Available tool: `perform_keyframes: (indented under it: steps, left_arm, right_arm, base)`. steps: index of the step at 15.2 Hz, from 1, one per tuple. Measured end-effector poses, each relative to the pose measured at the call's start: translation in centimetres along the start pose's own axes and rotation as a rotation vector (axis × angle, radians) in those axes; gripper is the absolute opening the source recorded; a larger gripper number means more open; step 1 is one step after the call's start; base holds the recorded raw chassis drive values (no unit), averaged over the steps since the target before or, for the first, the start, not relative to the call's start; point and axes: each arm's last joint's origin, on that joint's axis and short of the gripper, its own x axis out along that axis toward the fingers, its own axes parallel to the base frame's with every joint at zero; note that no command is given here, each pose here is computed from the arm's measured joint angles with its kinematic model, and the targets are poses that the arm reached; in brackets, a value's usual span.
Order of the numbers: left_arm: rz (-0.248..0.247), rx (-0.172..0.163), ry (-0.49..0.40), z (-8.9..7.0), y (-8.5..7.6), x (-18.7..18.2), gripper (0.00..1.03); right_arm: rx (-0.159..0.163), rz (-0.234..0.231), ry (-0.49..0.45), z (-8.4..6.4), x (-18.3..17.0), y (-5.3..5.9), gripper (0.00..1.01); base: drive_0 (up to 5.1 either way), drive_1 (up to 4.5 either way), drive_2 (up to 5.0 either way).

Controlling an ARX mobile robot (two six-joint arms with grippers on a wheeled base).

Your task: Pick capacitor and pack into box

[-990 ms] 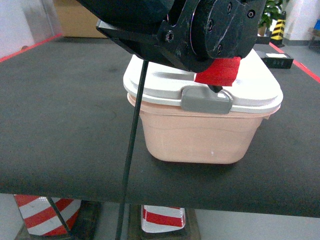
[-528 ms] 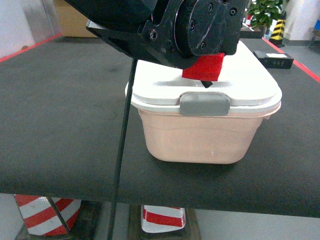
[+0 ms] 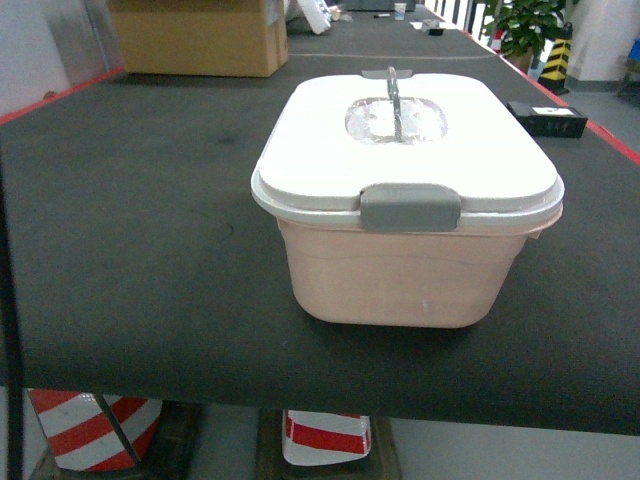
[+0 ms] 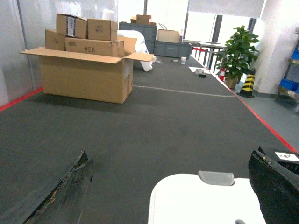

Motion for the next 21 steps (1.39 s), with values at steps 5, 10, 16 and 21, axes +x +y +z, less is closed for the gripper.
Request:
perform_keyframes:
  steps: [5,10,16,21]
  left_arm:
    - [-0.01,0.072,-0.018,0.7,3.7,-4.1,0.98]
    - [0.04,0.11,0.09,-1.7,11.2,-10.6,0.47]
    - [0.033,0.117,0.133,-5.6,16.6,-18.8,0.02]
    - [0.026,0.117,0.138,-6.7,18.2,-22.7,0.02]
  right_arm:
    - [0.0,0.0,0.001,0.0,0.0,0.0,0.98]
    - [0.0,0.0,0.0,0.0,0.0,0.0,0.98]
    - [0.0,0.0,0.0,0.0,0.0,0.0,0.98]
    - [0.0,0.0,0.0,0.0,0.0,0.0,0.98]
  base:
    - [0.0,0.0,0.0]
    - [0.0,0.0,0.0]
    - [0.0,0.0,0.0]
    - [0.0,0.0,0.0]
